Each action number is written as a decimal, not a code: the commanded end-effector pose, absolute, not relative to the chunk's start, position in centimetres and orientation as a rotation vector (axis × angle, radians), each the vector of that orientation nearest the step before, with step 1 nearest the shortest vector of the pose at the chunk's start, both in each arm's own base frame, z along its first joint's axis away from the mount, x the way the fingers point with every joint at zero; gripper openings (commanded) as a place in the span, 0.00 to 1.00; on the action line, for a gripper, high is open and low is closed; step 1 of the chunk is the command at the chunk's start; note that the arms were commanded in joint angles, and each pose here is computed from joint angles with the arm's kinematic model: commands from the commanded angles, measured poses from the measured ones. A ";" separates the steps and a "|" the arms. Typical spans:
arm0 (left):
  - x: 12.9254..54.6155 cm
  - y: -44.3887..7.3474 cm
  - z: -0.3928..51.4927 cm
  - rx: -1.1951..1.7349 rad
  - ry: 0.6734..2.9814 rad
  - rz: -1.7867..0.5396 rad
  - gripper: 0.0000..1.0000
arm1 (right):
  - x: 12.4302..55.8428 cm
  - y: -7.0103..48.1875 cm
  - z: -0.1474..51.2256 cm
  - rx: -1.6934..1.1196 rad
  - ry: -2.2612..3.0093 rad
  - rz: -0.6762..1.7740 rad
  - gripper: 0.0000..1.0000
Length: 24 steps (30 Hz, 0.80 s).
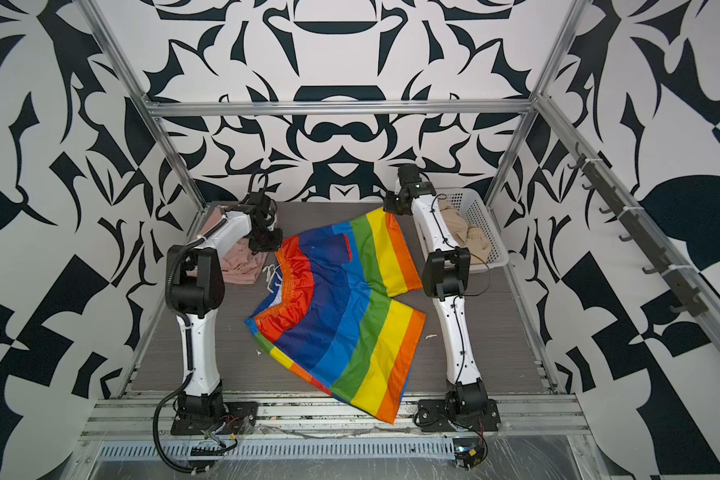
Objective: Fold and stack the shorts
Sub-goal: 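Lift the leg hem with the right gripper and fold it over toward the left gripper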
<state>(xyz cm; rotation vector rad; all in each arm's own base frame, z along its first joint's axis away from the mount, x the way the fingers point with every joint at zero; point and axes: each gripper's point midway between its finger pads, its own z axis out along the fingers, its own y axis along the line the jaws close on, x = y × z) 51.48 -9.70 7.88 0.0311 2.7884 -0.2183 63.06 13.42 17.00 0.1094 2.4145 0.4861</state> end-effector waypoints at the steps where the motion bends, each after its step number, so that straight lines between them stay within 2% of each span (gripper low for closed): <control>1: 54.1 -10.3 12.0 -0.018 2.695 -0.350 0.00 | 63.2 11.5 30.6 0.111 2.110 0.610 0.00; 4: 56.1 -10.7 14.5 0.002 2.603 -0.393 0.00 | 62.2 10.8 34.4 0.102 2.037 0.651 0.00; 7: 56.4 -10.8 16.1 0.057 2.557 -0.397 0.00 | 60.6 10.9 37.0 0.056 2.012 0.672 0.00; 12: 55.7 -10.0 19.0 0.071 2.414 -0.420 0.00 | 56.0 11.8 37.3 0.008 2.090 0.738 0.00; 17: 53.1 -9.3 21.0 0.073 2.295 -0.441 0.00 | 49.4 12.2 32.8 0.055 2.180 0.800 0.00; 24: 46.9 -8.1 19.0 -0.041 2.327 -0.438 0.00 | 35.8 13.9 20.3 0.094 2.408 0.829 0.00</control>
